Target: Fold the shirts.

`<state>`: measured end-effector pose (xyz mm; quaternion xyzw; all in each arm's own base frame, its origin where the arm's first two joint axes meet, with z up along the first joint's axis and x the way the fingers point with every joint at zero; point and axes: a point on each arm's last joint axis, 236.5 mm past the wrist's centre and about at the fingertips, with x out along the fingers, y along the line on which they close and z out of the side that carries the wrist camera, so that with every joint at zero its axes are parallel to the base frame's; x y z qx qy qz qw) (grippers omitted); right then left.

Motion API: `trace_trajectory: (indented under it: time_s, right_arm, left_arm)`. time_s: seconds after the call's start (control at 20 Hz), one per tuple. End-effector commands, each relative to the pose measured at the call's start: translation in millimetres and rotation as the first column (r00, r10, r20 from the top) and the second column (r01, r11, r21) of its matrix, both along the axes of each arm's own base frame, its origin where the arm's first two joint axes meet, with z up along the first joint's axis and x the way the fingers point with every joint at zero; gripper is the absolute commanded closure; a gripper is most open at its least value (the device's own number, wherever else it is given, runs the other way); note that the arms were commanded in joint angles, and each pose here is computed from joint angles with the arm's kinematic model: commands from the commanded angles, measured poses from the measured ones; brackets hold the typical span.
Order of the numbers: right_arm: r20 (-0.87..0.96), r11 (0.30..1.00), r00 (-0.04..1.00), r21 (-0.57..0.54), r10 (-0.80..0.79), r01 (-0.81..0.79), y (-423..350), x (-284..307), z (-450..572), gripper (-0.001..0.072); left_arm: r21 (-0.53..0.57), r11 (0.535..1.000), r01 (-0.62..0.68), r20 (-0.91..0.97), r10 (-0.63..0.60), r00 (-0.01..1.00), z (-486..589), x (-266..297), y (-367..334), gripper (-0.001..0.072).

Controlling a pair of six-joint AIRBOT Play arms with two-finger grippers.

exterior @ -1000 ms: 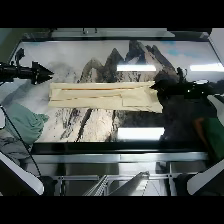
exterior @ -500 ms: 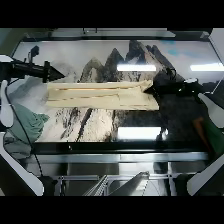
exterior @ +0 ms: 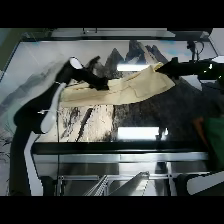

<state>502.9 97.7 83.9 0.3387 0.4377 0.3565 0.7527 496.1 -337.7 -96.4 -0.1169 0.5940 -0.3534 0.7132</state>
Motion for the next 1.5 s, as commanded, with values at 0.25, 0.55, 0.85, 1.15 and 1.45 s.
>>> trace_trajectory:
  time_s: [0.25, 0.55, 0.85, 1.15, 1.45]
  right_arm:
    - [0.012, 0.996, 0.998, 0.064, 0.055, -0.055, 30, -23, 58, 0.0692]
    - [0.258, 0.999, 0.966, -0.029, -0.018, 0.027, 238, 18, 25, 0.0692]
    - [0.345, 0.998, 0.936, -0.048, 0.061, -0.047, 458, -32, -74, 0.0182]
    - [0.316, 0.967, 0.916, -0.025, 0.248, -0.253, 398, -28, -13, 0.0692]
    - [-0.108, 0.863, 0.973, -0.450, 0.204, -0.231, 163, -13, -43, 0.0693]
  left_arm:
    - [-0.147, 0.988, 0.038, 0.026, -0.034, 0.999, 64, -19, -45, 0.0690]
    - [-0.237, 0.971, -0.009, 0.170, 0.050, 0.984, 250, -13, 113, 0.0691]
    - [-0.238, 0.961, -0.140, 0.197, 0.189, 0.962, 289, -34, 197, 0.0690]
    - [-0.214, 0.970, -0.117, 0.120, 0.145, 0.982, 248, -71, 212, 0.0690]
    - [-0.215, 0.961, -0.174, 0.057, 0.191, 0.980, 213, -82, 236, 0.0690]
